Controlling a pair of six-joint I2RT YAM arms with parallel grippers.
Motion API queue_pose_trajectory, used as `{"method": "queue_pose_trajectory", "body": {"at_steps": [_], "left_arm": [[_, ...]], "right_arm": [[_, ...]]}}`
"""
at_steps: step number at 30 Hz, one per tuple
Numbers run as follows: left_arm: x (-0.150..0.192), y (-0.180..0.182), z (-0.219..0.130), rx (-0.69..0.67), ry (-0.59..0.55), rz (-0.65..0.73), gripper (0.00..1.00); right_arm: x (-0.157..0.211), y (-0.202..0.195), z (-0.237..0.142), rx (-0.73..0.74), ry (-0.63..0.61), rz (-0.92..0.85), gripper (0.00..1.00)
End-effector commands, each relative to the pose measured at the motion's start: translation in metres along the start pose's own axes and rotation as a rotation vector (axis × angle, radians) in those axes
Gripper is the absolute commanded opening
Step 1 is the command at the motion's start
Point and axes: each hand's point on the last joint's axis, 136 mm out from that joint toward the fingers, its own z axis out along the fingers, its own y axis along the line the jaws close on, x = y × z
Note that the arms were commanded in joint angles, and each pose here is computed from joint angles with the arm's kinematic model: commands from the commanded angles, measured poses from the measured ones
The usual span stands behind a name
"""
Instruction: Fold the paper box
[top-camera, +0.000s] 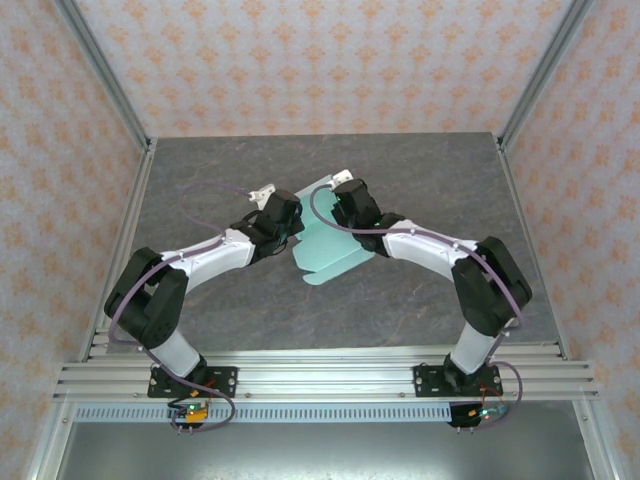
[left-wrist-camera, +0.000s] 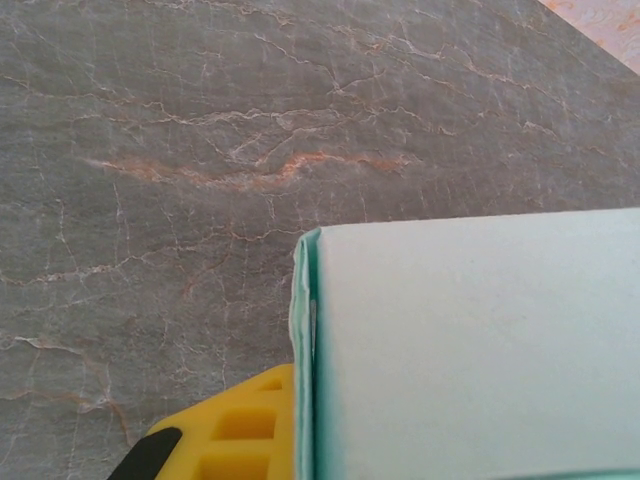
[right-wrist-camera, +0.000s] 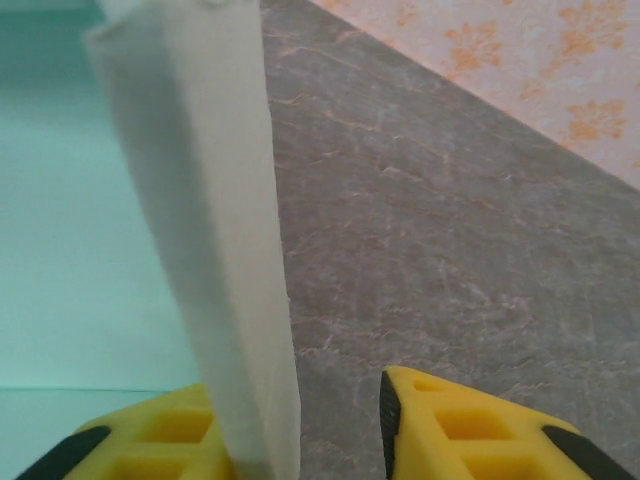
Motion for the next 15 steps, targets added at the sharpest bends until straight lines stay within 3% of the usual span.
{"method": "queue_pose_trajectory", "body": {"at_steps": [1,5,8,11,13,15], "left_arm": [[-0.003,-0.006,0.001,0.009,0.008,-0.038,0.00],[-0.001,-0.009,0.002,0.022,0.024,-0.054,0.00],[0.000,-0.008,0.003,0.016,0.025,-0.066,0.00],[0.000,-0.006,0.003,0.007,0.025,-0.082,0.00],[-0.002,-0.004,0.004,-0.003,0.021,-0.091,0.00],[-0.002,-0.001,0.006,-0.032,0.024,-0.113,0.00]], "right_arm": [[-0.034,-0.018,0.003,0.157,-0.117,0.076,0.28],[-0.031,-0.018,0.006,0.274,-0.143,0.058,0.19],[-0.028,-0.020,0.004,0.313,-0.169,0.081,0.21],[-0.035,-0.010,-0.011,0.176,-0.195,0.132,0.36],[-0.041,-0.003,-0.030,0.046,-0.208,0.171,0.55],[-0.045,-0.005,-0.052,-0.059,-0.224,0.236,0.62]]}}
